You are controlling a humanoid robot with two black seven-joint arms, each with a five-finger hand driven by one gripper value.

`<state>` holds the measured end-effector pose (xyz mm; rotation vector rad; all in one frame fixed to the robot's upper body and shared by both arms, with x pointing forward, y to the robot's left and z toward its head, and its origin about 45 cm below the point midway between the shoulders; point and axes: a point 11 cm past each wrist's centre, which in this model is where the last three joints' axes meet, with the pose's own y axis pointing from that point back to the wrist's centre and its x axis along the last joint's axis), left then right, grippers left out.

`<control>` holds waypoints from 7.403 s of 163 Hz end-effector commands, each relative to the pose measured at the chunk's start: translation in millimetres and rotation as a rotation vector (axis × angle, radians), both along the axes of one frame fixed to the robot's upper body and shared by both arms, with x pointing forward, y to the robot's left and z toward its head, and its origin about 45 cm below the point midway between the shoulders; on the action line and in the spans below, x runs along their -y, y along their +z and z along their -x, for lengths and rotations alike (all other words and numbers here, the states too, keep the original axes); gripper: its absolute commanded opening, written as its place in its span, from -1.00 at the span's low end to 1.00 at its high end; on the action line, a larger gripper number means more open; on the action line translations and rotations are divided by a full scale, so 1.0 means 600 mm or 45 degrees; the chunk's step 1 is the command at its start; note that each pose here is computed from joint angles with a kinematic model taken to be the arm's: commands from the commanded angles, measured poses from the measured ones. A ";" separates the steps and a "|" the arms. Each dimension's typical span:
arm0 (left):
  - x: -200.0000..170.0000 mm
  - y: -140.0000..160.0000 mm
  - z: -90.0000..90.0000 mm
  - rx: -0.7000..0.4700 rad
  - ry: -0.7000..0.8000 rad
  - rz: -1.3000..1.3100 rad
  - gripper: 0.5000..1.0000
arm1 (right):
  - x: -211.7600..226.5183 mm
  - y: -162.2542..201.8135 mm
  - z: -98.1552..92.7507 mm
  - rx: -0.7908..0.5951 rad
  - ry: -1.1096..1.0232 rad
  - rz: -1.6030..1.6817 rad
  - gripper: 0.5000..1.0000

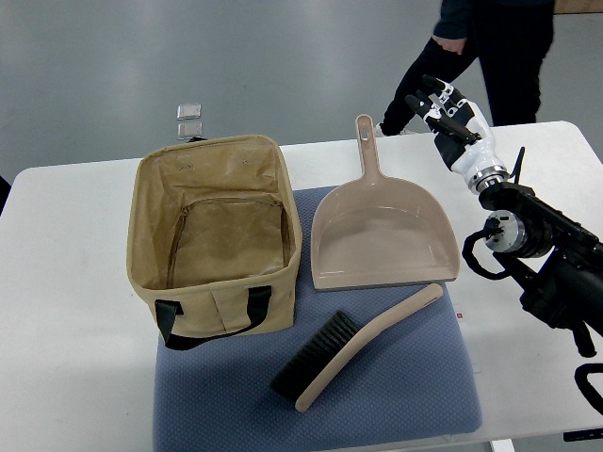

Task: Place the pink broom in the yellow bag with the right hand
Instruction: 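Raise the right hand and open its fingers above the table, then move the right hand down over the beige brush handle, then close the right hand fingers around the curved beige brush handle, then lift the brush with the right hand up over the dustpan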

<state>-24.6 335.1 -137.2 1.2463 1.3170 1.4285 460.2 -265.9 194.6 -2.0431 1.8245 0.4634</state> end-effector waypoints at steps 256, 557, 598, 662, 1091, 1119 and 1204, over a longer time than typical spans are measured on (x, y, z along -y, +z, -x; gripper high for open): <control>-0.003 0.000 0.002 -0.005 0.001 -0.007 1.00 | 0.043 0.058 -0.028 0.042 -0.050 0.204 0.72; -0.004 0.000 0.001 -0.004 -0.001 -0.009 1.00 | -0.074 0.032 0.184 0.634 1.575 2.032 0.71; -0.003 0.000 0.001 -0.003 -0.001 -0.007 1.00 | -0.056 0.009 0.196 0.634 1.516 2.044 0.71; -0.003 0.000 0.001 -0.003 -0.001 -0.007 1.00 | -0.059 -0.013 0.227 0.675 1.520 2.028 0.70; -0.003 0.000 0.001 -0.003 -0.001 -0.007 1.00 | -0.063 -0.044 0.242 0.821 1.404 2.115 -0.97; -0.003 0.000 0.001 -0.003 -0.001 -0.007 1.00 | -0.065 -0.033 0.234 0.839 1.360 2.108 -1.00; -0.003 0.000 0.001 -0.003 -0.001 -0.007 1.00 | -0.034 0.019 0.202 0.842 1.208 2.088 -1.00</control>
